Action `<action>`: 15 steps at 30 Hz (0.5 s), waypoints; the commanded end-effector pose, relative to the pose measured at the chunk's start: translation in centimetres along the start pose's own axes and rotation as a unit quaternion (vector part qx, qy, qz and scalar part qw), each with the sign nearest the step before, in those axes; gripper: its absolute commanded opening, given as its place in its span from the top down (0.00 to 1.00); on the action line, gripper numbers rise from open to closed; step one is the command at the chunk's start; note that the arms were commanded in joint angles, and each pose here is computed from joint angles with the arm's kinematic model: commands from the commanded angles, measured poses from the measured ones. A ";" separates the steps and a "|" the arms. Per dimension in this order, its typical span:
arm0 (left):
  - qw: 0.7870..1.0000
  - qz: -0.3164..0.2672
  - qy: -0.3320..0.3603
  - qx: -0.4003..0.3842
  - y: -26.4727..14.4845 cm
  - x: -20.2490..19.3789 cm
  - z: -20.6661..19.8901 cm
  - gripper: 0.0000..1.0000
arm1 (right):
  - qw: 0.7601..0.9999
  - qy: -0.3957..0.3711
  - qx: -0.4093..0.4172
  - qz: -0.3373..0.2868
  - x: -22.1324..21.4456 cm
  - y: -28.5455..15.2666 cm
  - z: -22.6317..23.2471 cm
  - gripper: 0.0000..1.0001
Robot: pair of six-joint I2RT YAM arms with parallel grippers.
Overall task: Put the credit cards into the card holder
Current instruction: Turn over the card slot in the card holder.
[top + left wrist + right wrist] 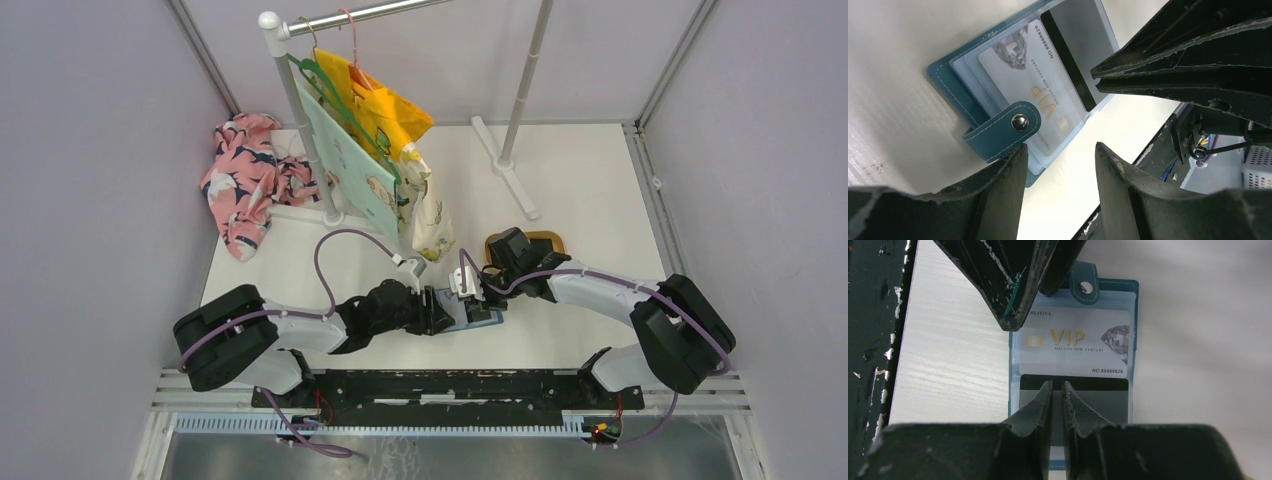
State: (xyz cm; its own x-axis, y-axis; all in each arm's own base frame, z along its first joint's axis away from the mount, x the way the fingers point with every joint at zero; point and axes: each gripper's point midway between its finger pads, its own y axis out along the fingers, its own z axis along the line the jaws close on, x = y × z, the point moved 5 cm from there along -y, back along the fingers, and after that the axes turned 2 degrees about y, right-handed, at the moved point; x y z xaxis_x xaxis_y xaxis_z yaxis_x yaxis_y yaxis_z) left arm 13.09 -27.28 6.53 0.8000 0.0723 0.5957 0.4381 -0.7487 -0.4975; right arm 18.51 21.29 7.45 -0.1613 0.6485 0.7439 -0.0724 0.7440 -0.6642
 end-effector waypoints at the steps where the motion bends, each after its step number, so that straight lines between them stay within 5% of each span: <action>1: 1.000 -0.014 -0.005 -0.001 0.8 1.1 -0.8 0.41 | 1.000 -0.012 0.001 -0.015 0.9 -0.1 -0.6 0.83; 15: 0.999 -0.012 -0.034 0.017 1.1 1.6 -0.8 0.38 | 1.000 -0.009 0.001 -0.012 0.8 0.0 -0.6 0.83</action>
State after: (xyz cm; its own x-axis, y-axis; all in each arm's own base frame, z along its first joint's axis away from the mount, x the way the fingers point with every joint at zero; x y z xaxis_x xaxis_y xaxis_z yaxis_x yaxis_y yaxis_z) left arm 13.71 -27.90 6.47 0.8139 0.0718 0.5765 0.4422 -0.7202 -0.5346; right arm 18.37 21.17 7.02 -0.1487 0.6587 0.7376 -0.0836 0.7349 -0.6730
